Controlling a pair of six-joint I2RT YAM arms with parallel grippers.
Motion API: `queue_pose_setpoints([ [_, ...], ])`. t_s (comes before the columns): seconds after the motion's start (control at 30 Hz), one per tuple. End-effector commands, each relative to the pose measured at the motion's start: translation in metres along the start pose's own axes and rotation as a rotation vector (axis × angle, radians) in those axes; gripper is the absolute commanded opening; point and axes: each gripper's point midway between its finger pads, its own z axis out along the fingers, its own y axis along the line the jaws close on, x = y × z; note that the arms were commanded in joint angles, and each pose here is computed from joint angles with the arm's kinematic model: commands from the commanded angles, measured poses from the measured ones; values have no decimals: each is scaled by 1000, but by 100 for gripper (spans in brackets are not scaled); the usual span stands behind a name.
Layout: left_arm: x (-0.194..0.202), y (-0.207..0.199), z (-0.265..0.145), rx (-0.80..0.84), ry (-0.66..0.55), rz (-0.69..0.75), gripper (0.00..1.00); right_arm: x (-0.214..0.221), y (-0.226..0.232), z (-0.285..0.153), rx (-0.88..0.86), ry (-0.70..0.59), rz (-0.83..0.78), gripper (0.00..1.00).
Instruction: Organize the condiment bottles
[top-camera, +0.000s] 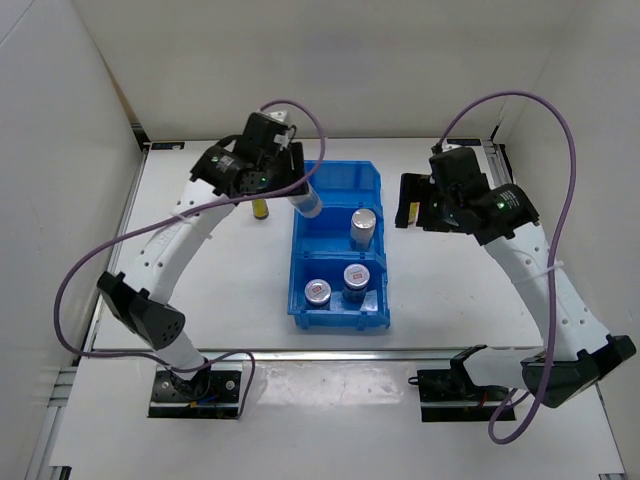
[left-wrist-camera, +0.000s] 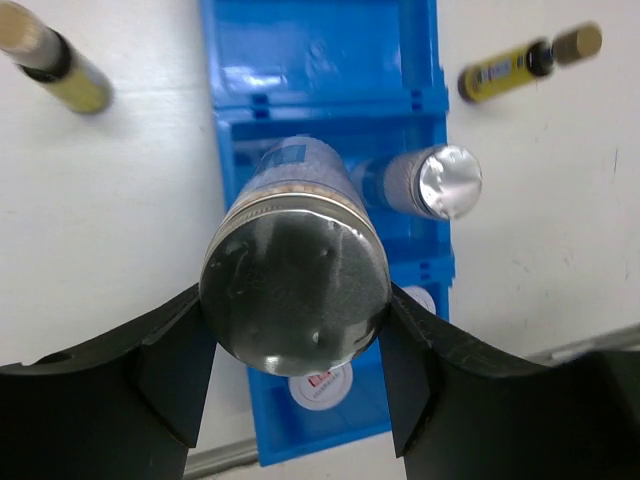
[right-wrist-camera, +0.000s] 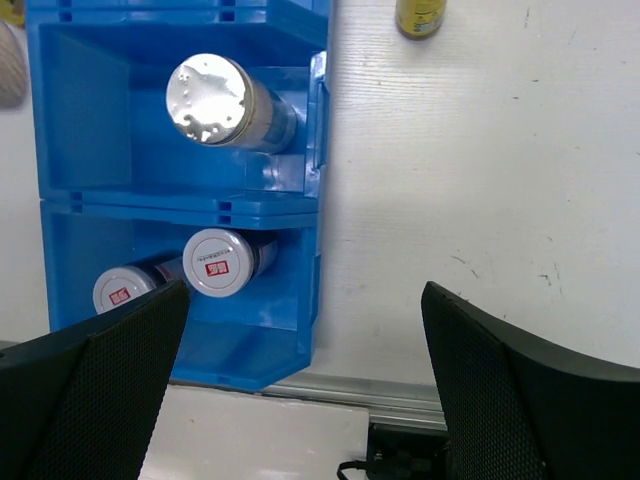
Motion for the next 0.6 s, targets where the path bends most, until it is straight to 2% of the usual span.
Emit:
queue_pose_setpoints([
  [0.0,19,-28,11,57,64,15,26,6,-7,0,-2,17,2,100],
  [0.1,34,-38,23,43,93,51,26,9,-15,-2,11,14,16,100],
  [0.23,54,-32,57,-29,155,77,34,11,-24,-5,15,12,26,100],
  [0.27,57,-31,62,-35,165,79,43,12,-28,-6,21,8,34,100],
  [0.3,59,-29,67,-50,171,82,47,15,-27,-6,13,12,34,100],
  [0.4,70,-24,86,-87,207,83,47,20,-35,-3,31,24,38,100],
  [0.5,78,-22,96,-116,222,99,52,32,-37,0,29,62,56,100],
  [0.53,81,-21,101,-123,232,101,57,36,-41,3,42,75,76,100],
  [0.57,80,-20,101,-130,227,103,68,41,-39,4,39,87,114,100],
])
